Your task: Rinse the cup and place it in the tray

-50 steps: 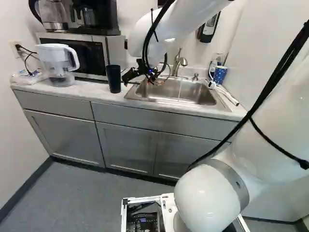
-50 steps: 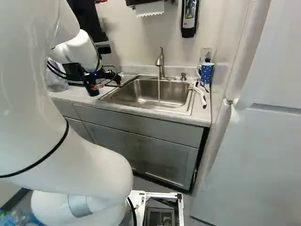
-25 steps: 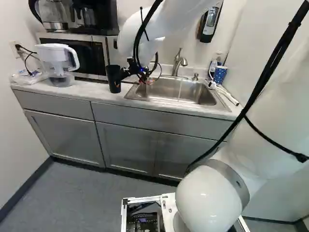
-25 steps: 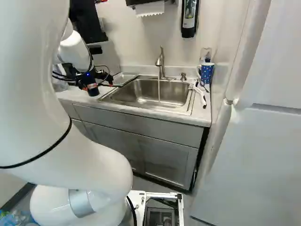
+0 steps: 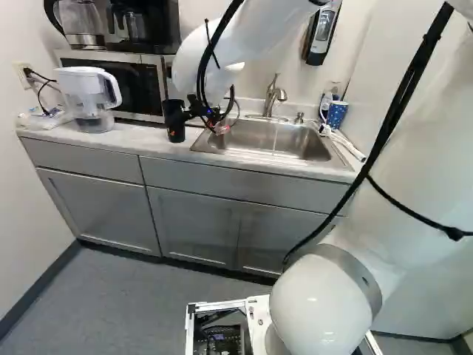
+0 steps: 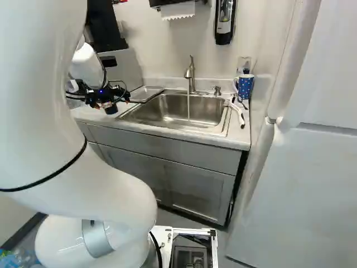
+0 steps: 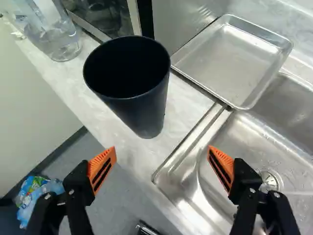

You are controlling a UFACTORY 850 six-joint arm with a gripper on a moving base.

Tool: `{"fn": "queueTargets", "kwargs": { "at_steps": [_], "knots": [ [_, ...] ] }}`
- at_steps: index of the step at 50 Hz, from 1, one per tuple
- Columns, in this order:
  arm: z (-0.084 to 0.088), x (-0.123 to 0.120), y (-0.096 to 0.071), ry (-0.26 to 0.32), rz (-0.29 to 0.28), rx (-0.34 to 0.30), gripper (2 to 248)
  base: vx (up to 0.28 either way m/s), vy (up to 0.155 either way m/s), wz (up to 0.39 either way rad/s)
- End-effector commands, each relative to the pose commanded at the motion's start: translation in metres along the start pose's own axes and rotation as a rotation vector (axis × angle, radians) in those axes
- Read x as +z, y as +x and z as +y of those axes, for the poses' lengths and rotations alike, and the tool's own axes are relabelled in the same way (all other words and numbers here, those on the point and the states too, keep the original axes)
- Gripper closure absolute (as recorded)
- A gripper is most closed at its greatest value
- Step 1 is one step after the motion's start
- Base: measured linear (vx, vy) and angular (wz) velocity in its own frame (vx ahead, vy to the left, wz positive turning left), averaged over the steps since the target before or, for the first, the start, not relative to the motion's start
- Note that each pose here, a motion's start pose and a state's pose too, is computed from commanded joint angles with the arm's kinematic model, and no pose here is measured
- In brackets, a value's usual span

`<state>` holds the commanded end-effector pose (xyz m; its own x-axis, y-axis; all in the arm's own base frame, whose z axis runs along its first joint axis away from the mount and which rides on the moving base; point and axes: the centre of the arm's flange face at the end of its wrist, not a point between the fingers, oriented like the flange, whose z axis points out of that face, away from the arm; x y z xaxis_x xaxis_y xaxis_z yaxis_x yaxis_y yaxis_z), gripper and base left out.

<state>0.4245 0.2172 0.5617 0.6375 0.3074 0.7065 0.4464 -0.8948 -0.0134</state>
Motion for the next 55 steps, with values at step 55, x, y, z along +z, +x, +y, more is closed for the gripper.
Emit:
{"fn": "queueTargets", "kwargs": {
  "at_steps": [55],
  "knots": [
    [-0.024,0.035,-0.017,0.038,0.242,-0.032,3,0.0,0.0,0.0]
  ]
}}
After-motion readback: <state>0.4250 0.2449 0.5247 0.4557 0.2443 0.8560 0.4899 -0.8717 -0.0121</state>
